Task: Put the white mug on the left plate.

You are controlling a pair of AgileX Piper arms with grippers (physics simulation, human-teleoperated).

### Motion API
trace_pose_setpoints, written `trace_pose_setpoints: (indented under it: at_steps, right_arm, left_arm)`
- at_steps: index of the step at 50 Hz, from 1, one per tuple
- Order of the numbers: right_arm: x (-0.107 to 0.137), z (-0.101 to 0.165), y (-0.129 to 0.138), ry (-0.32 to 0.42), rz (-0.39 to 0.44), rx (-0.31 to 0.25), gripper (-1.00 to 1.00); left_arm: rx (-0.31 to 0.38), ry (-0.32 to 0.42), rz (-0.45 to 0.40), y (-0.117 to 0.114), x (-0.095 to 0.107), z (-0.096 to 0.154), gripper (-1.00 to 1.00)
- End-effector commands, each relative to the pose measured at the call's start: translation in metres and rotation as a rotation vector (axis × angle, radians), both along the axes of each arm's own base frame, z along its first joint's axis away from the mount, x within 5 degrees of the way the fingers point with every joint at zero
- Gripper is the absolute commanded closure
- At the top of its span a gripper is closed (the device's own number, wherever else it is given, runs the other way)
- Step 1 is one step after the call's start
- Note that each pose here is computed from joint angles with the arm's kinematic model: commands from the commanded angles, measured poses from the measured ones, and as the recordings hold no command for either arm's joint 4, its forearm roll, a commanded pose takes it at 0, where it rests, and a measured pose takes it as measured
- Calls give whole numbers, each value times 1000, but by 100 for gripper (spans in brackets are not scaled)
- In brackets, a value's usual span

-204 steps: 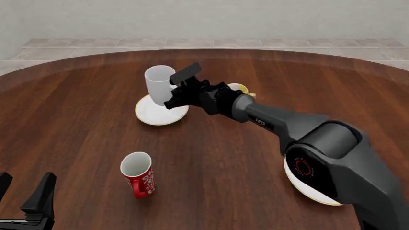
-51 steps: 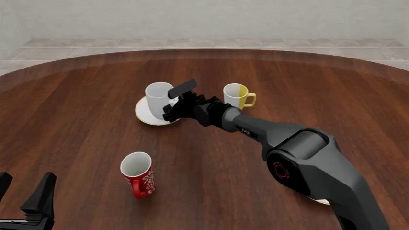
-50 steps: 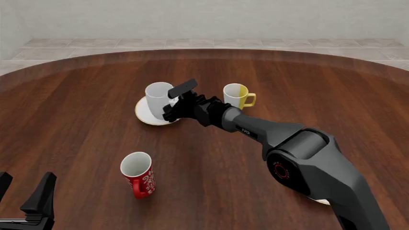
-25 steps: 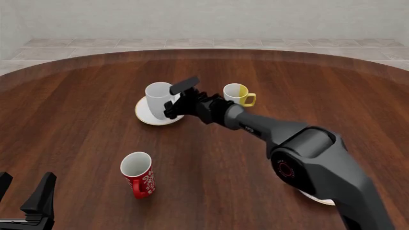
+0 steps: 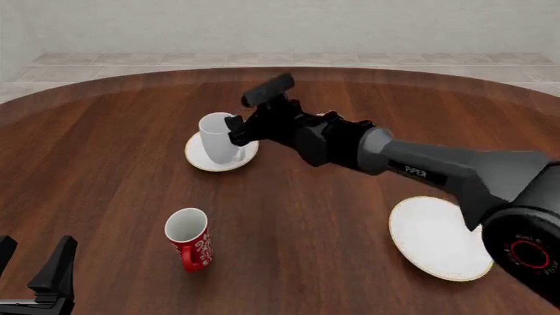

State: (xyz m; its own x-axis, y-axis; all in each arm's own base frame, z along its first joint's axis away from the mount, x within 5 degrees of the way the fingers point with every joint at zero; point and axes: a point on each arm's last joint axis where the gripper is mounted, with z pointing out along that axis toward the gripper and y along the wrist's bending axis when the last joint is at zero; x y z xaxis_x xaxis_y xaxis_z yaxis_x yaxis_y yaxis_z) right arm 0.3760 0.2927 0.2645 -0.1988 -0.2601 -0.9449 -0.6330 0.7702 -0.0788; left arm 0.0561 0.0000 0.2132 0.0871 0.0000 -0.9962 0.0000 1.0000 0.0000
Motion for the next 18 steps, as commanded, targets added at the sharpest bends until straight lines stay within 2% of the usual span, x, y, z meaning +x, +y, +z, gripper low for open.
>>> trace_pose_setpoints:
  at_steps: [1, 7, 18]
  right_arm:
    - [-80, 68, -50, -145, 31, 82, -100]
    - [-111, 84, -74, -189, 35, 111, -100]
    - [-155, 98, -127, -261, -15, 171, -100]
  left_arm:
    - [0, 0, 0, 0, 0, 0, -100]
    - [0, 0, 0, 0, 0, 0, -100]
    - [0, 0, 0, 0, 0, 0, -100]
